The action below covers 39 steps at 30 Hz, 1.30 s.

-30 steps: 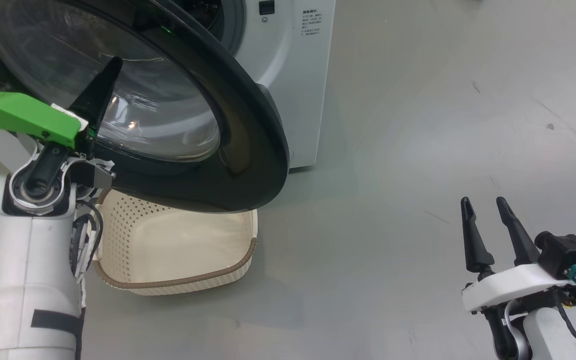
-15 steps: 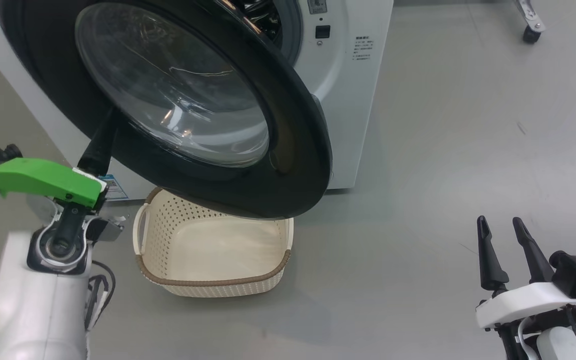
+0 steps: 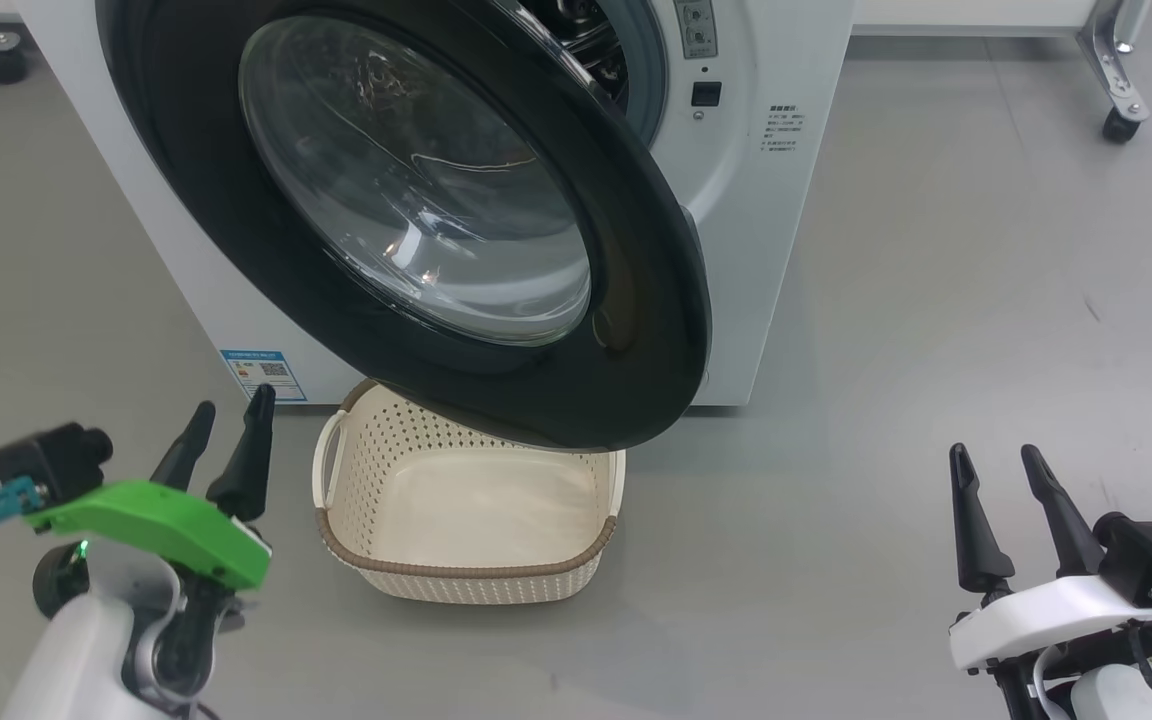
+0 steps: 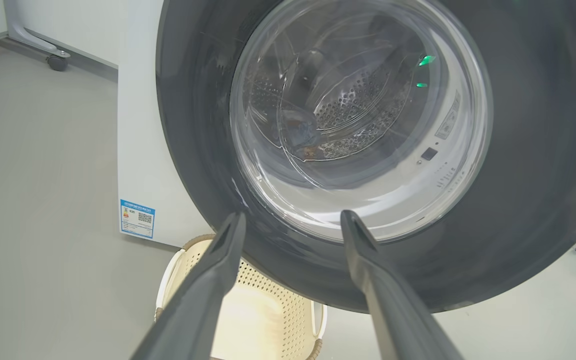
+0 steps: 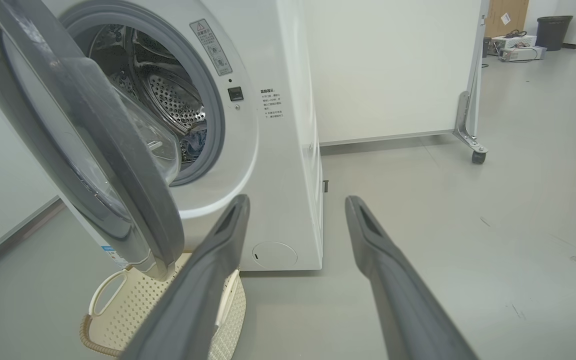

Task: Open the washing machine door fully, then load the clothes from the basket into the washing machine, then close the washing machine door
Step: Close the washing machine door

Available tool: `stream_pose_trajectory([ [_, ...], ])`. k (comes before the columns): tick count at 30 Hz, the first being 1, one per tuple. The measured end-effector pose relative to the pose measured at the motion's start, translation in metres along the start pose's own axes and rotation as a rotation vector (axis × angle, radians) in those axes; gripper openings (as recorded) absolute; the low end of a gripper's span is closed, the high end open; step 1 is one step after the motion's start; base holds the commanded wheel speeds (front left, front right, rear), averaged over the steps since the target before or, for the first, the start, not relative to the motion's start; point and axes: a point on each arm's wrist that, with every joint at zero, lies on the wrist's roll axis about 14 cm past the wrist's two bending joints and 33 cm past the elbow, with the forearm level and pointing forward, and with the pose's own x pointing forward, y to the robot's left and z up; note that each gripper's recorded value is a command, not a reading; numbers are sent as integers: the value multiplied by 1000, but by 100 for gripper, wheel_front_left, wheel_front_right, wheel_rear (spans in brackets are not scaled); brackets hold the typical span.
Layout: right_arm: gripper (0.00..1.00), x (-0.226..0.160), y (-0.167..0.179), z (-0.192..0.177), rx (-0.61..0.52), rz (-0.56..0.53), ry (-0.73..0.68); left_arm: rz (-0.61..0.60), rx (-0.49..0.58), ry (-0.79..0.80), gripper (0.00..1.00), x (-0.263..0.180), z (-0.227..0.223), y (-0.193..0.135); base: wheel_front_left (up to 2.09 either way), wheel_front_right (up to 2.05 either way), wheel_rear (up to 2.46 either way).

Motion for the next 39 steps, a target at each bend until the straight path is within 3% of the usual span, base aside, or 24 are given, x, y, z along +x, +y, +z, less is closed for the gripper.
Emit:
stream_pose_trajectory([
  [6,100,2,4,2,-1,14,-6,24,137,-51,100,-19,-15,7,0,0,0],
  [13,100,3,7,3,-1,22,-10,76,223,-76,100,-41,-36,17,0,0,0],
  [19,100,-3,7,1,-2,21,-3,148,214,-58,100,-62,-62,30,0,0,0],
  [29,100,-4,8,3,-10,23,-8,236,267,-51,100,-77,-67,46,0,0,0],
  [39,100,-6,9,7,-14,26,-18,231,261,-69,100,-78,-67,37,0,0,0],
])
